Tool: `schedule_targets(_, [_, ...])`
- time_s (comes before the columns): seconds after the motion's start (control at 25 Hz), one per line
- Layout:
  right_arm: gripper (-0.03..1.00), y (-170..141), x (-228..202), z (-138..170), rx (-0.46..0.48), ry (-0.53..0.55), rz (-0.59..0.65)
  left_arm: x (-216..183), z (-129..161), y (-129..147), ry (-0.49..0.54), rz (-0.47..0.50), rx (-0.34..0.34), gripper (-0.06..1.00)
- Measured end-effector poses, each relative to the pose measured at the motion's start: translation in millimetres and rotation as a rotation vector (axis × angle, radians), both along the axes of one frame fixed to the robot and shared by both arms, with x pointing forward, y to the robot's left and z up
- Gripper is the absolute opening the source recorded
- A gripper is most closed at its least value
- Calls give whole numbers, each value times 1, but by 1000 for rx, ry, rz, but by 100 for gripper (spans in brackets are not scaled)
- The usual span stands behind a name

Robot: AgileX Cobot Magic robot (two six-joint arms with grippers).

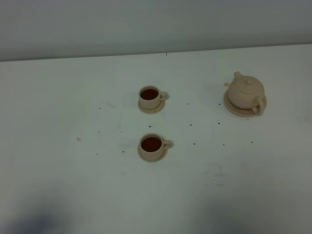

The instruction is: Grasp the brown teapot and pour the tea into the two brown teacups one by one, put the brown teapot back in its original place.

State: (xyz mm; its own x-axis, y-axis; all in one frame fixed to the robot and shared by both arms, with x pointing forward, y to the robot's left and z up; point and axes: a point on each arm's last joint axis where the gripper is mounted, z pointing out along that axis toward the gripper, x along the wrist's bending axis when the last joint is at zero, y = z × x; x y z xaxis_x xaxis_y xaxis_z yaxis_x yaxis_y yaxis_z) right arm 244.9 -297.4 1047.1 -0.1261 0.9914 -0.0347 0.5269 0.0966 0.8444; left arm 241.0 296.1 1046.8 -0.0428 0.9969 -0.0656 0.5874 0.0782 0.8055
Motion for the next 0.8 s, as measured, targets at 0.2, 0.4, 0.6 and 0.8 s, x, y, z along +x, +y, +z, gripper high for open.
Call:
schedule_targets(0.2, [32,2,-1,0,22,-2,-23,0,0,0,0,0,0,25])
schedule_targets(0.4, [30,4,-1,0,32,-2,-13,0,0,0,0,0,0,25])
schedule_targets(0.6, [27,4,-1,0,38,-2,-9,0,0,0,0,0,0,25])
schedule_targets(0.8, [24,5,-1,0,41,-1,-7,0,0,0,0,0,0,25])
